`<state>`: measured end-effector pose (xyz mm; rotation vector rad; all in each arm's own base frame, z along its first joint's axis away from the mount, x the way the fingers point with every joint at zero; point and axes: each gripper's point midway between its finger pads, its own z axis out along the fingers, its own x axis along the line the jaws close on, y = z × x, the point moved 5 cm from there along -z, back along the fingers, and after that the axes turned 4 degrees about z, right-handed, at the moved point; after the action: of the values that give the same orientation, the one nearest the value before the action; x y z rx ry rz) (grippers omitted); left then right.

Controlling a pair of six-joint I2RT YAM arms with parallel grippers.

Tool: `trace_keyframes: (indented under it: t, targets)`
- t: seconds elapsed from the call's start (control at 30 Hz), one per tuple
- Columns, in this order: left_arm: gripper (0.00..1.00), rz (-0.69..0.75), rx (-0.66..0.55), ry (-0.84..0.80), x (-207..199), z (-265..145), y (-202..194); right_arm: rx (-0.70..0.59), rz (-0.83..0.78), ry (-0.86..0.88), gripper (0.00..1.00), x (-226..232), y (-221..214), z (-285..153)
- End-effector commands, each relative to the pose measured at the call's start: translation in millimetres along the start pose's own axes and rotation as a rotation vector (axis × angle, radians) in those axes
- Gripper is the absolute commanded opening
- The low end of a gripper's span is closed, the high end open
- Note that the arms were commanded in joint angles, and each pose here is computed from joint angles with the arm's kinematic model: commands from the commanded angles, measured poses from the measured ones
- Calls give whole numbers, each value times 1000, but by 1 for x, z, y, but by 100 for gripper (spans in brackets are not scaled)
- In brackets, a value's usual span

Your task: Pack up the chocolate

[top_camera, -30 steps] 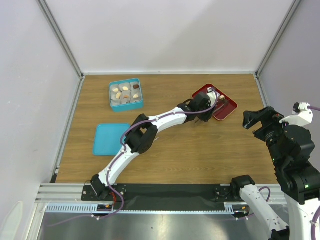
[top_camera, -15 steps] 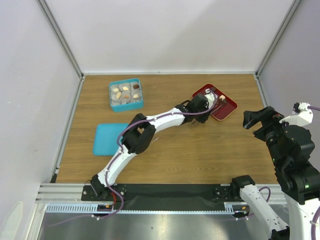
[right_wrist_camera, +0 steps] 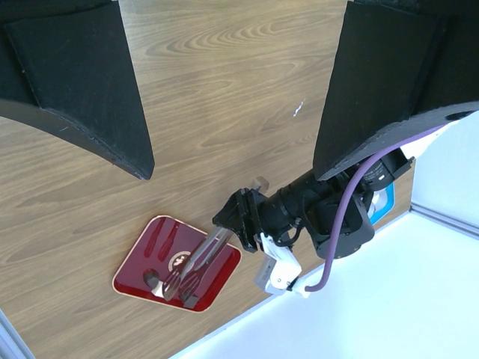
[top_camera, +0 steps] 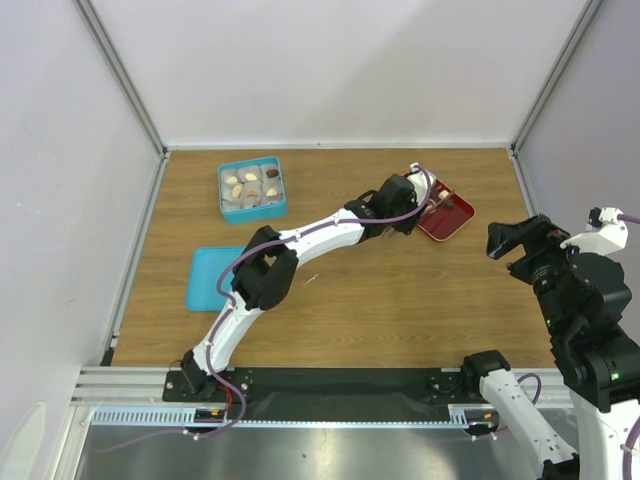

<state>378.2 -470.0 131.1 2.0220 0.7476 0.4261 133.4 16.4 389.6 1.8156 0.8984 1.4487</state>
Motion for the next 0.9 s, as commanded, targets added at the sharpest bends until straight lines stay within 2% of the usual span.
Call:
trace_keyframes:
  t: [0.0,0.43,0.87]
  targets:
    - [46,29,-100,5,-1,-19,42,-38,18,19,93,3,7,-5]
    - [47,17,-37,-5,-3,11,18,-52,14,23,93,4,11,-6]
    - [47,9,-24,-39,-13,29,7,-58,5,12,93,2,13,-7]
